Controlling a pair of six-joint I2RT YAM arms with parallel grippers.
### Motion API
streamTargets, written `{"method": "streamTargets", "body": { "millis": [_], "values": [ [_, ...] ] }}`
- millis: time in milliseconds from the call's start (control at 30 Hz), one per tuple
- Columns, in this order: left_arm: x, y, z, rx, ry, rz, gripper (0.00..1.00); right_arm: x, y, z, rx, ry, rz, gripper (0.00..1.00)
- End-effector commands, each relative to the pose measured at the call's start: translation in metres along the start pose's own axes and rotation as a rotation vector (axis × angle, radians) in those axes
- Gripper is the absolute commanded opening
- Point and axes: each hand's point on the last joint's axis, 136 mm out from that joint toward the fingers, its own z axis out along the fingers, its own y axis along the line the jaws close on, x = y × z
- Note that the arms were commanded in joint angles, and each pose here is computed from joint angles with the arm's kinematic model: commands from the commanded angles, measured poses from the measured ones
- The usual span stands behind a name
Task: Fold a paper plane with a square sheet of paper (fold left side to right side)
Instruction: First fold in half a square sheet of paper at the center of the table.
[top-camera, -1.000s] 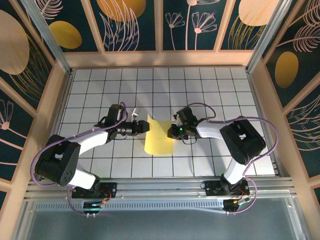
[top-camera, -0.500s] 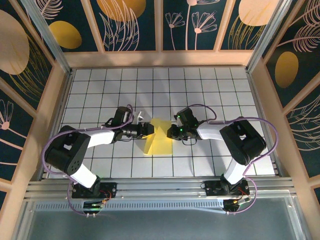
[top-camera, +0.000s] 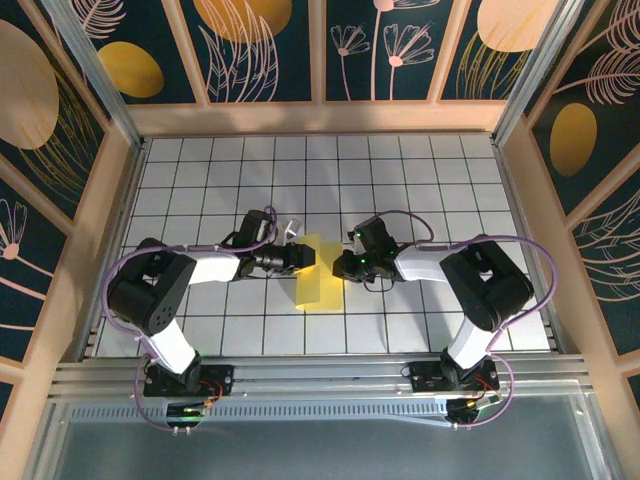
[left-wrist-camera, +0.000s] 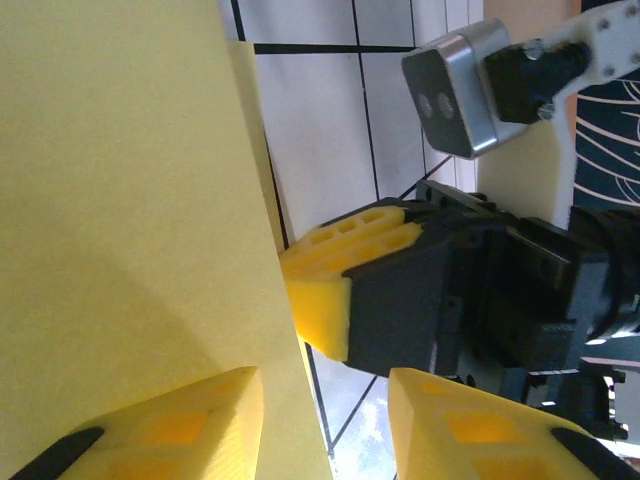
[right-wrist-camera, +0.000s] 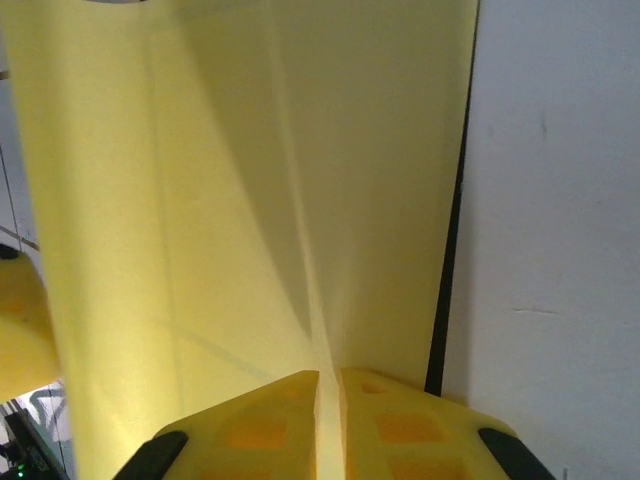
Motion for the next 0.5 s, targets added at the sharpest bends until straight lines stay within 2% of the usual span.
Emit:
{"method": "streamTargets", "body": {
  "millis": [0,100,267,333,467],
  "values": [
    [-0.007,-0.005,0.006,0.008,-0.009,0.018,0.37,-0.004,0.012,-0.016,-0.032,-0.035,-0.02,0.21],
    [-0.008,-0.005,0.008,0.003,-0.007,0.021,0.34,-0.011,0.014,-0.031,-0.054,-0.074,-0.035,0.32],
    [-0.008,-0.003,0.009,-0.01,-0.003,0.024,0.28,-0.008,0.031,-0.052,-0.211,-0.081,-0.07,0.49],
    [-0.008,-0.003,0.009,-0.015,-0.003,0.024,0.25,-0.003,0.038,-0.054,-0.265,-0.068,-0.079,0.52],
    [-0.008,-0.003,0.01,-0.016,-0.003,0.024,0.18,0.006,0.047,-0.049,-0.34,-0.029,-0.077,0.52]
  ]
}}
